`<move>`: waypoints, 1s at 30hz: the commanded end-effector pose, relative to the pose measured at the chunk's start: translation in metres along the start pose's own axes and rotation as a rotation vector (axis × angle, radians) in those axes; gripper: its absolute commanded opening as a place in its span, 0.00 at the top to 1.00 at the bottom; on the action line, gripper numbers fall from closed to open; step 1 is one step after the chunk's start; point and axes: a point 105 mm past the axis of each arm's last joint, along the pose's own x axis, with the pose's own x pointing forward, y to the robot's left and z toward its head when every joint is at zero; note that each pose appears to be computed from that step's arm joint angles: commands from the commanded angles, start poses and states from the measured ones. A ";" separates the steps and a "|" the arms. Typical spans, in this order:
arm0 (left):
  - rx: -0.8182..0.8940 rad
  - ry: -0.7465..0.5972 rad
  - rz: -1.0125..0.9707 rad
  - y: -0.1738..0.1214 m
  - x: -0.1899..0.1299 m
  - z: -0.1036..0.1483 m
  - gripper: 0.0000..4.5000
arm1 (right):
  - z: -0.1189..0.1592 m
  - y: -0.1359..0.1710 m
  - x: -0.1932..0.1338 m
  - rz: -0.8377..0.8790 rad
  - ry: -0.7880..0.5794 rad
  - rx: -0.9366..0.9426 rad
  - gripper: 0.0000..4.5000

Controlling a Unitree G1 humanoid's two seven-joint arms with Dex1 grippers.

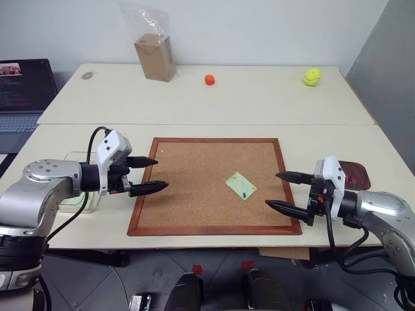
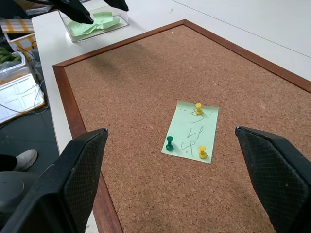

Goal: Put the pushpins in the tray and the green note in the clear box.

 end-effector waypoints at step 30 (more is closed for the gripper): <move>0.135 -0.213 -0.092 -0.033 0.071 0.009 0.96 | 0.007 -0.005 0.081 -0.054 -0.033 -0.123 0.00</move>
